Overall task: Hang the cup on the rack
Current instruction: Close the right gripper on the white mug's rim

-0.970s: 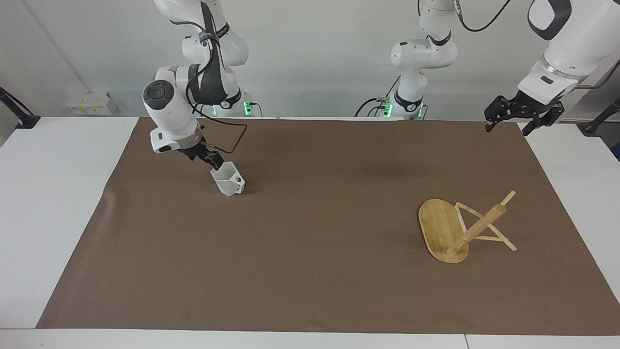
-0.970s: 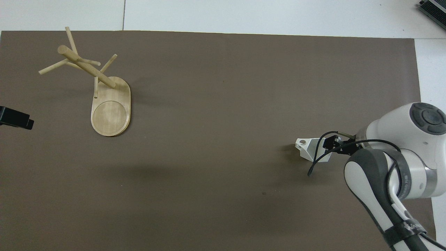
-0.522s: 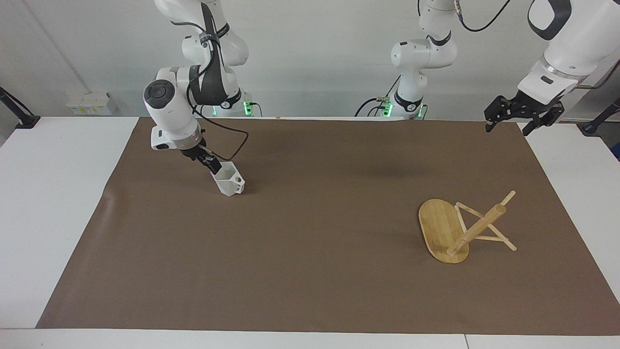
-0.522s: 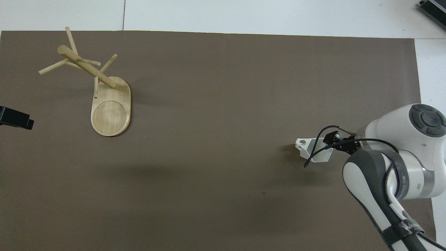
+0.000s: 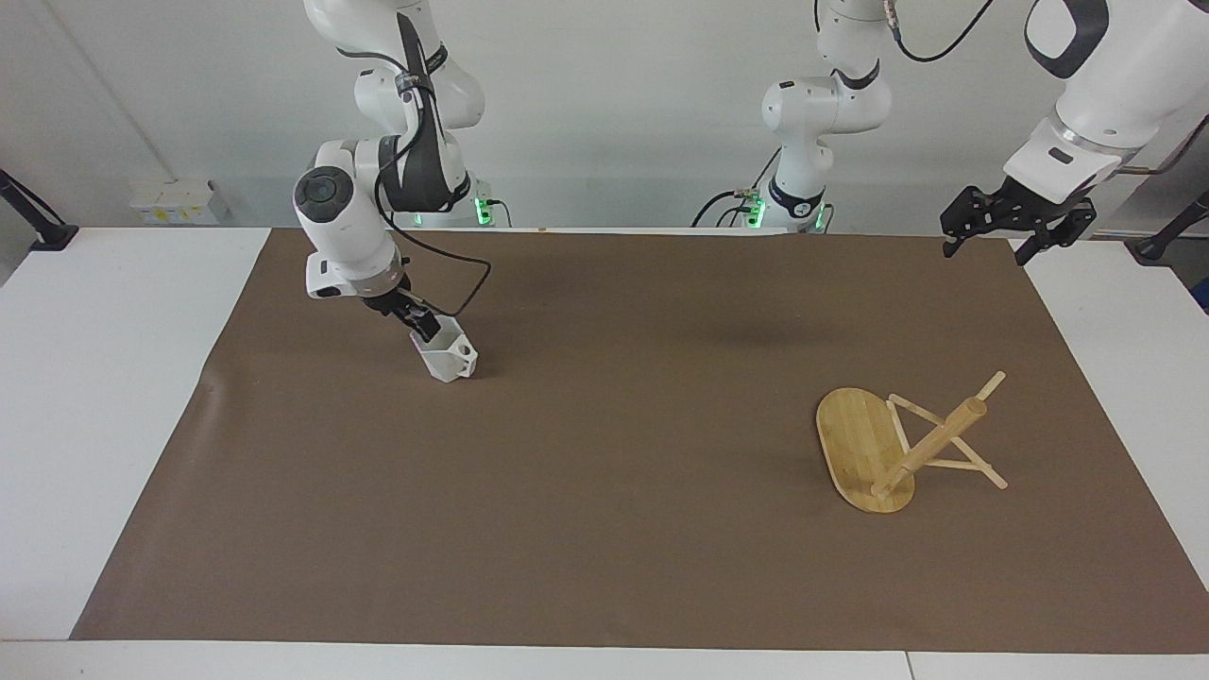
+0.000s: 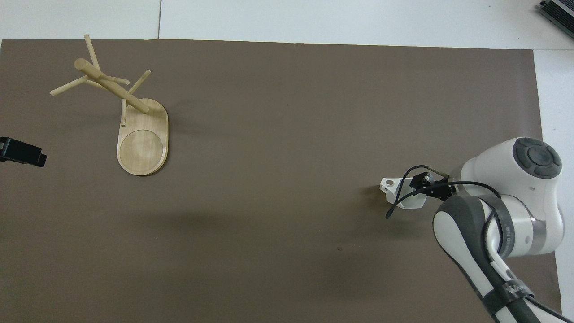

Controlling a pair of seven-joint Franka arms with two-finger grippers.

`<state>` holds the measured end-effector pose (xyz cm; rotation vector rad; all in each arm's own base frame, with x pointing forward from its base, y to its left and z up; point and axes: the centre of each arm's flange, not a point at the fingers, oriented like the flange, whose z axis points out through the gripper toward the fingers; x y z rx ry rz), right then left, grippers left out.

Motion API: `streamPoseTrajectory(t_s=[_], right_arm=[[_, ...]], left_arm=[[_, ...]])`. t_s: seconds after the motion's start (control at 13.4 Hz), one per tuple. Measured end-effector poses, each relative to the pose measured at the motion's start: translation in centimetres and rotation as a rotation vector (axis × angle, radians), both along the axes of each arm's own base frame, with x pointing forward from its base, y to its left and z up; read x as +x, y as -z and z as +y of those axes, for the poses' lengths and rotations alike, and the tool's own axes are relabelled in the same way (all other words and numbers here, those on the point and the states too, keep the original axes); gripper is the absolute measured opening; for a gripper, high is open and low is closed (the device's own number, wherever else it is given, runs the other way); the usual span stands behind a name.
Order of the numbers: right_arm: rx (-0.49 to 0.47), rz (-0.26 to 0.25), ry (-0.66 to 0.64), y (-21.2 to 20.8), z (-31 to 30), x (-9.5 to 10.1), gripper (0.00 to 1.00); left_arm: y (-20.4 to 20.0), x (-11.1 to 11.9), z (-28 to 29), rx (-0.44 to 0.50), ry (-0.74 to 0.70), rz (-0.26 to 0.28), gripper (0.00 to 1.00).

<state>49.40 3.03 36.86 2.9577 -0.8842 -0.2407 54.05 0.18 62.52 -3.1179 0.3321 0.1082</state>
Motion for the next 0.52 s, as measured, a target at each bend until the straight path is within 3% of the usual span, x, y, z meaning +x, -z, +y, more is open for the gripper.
streamPoseTrajectory(t_s=[0.22, 0.52], right_arm=[[0.002, -0.004, -0.019, -0.04, 0.28, 0.04, 0.94], [0.004, -0.011, -0.035, -0.19, 0.56, 0.15, 0.49]], left_arm=[[-0.11, -0.51, -0.36, 0.000, 0.010, 0.022, 1.00], [-0.04, -0.59, -0.58, 0.000, 0.014, 0.027, 1.00]])
